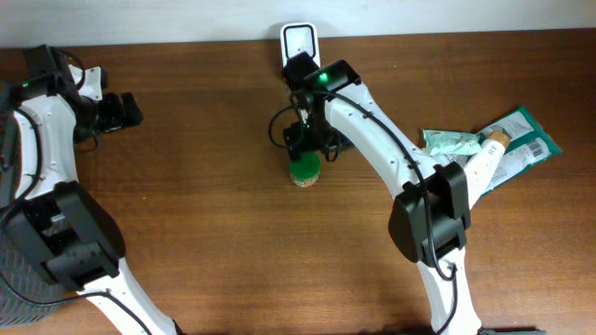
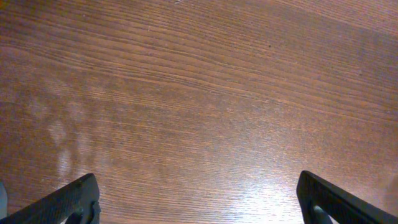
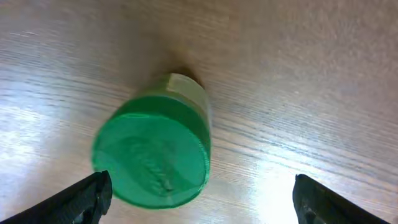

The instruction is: Scan the item barcode

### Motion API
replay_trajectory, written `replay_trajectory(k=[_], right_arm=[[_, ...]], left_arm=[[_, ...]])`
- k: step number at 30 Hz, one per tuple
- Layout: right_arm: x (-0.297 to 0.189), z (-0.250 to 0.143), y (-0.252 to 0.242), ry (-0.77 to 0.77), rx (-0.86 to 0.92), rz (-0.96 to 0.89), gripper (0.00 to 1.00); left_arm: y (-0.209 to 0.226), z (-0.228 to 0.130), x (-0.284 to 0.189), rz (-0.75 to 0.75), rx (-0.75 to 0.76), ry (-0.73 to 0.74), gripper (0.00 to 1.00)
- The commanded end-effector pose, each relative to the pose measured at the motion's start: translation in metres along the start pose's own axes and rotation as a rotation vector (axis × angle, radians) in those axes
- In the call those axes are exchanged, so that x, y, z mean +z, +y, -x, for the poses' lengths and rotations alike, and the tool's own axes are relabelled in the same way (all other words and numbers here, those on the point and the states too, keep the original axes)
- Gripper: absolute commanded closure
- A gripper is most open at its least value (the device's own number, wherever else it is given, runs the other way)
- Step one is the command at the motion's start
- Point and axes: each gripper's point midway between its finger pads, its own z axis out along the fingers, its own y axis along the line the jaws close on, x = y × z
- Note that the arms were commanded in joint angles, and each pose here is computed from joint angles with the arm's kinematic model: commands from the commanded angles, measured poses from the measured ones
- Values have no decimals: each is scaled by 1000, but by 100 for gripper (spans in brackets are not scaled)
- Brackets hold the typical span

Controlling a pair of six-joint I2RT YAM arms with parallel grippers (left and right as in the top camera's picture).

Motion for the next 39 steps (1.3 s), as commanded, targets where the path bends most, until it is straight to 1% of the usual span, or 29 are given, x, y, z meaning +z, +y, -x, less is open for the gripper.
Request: replay_trajectory(k=[1, 3, 5, 8, 10, 13, 14, 15, 16, 17, 18, 19, 20, 22, 23, 24, 26, 28, 30, 31, 32, 33, 34, 36, 38, 39], right_arm=[[-1, 1, 2, -28, 22, -11, 8], [-1, 7, 13, -52, -11, 23, 7], [-2, 6, 32, -55, -129, 109, 6], [3, 2, 31, -37, -137, 104, 5], [19, -8, 27, 7, -130, 92, 8], [31, -8, 28, 1, -132, 97, 10], [31, -3, 29, -17, -133, 103, 16], [31, -2, 30, -24, -134, 104, 18], [31, -2, 30, -24, -133, 104, 22], [31, -2, 30, -24, -133, 105, 36], [31, -3, 30, -20, -131, 104, 45], [31, -3, 31, -18, -125, 110, 45], [31, -4, 32, -15, -126, 119, 55], [29, -7, 29, 1, -121, 114, 69], [19, -2, 27, -21, -122, 123, 69], [-1, 3, 41, -64, -272, 233, 69], [-64, -1, 82, -217, -665, 562, 71], [-123, -8, 87, -378, -841, 747, 71], [-179, -12, 74, -545, -893, 886, 71], [-209, -13, 62, -627, -878, 944, 71], [-224, -15, 54, -668, -863, 980, 71], [-250, -17, 38, -726, -819, 1042, 72], [-264, -18, 26, -755, -778, 1078, 73], [-281, -18, 3, -783, -698, 1091, 74], [-281, -17, -2, -786, -689, 1076, 74], [-273, -14, -2, -773, -693, 1025, 74]], left_arm=[[9, 2, -1, 13, -10, -6, 1], [9, 2, -1, 13, -10, -6, 1], [9, 2, -1, 13, -10, -6, 1], [9, 2, -1, 13, -10, -6, 1], [9, 2, -1, 13, -10, -6, 1], [9, 2, -1, 13, -10, -6, 1], [9, 2, -1, 13, -10, -6, 1], [9, 2, -1, 13, -10, -6, 1], [9, 2, -1, 13, -10, -6, 1], [9, 2, -1, 13, -10, -6, 1], [9, 2, -1, 13, -10, -6, 1], [9, 2, -1, 13, -10, -6, 1], [9, 2, -1, 13, -10, -6, 1], [9, 2, -1, 13, -11, -6, 1], [9, 2, -1, 13, -10, -6, 1], [9, 2, -1, 13, -10, -6, 1], [9, 2, -1, 13, -10, -6, 1], [9, 2, -1, 13, -10, -6, 1], [9, 2, -1, 13, -10, -6, 1], [9, 2, -1, 13, -10, -6, 1], [9, 2, -1, 13, -10, -6, 1], [9, 2, -1, 13, -10, -6, 1], [9, 2, -1, 13, -10, -6, 1], [9, 2, -1, 13, -10, -6, 1], [9, 2, -1, 13, -10, -6, 1], [9, 2, -1, 13, -10, -6, 1]])
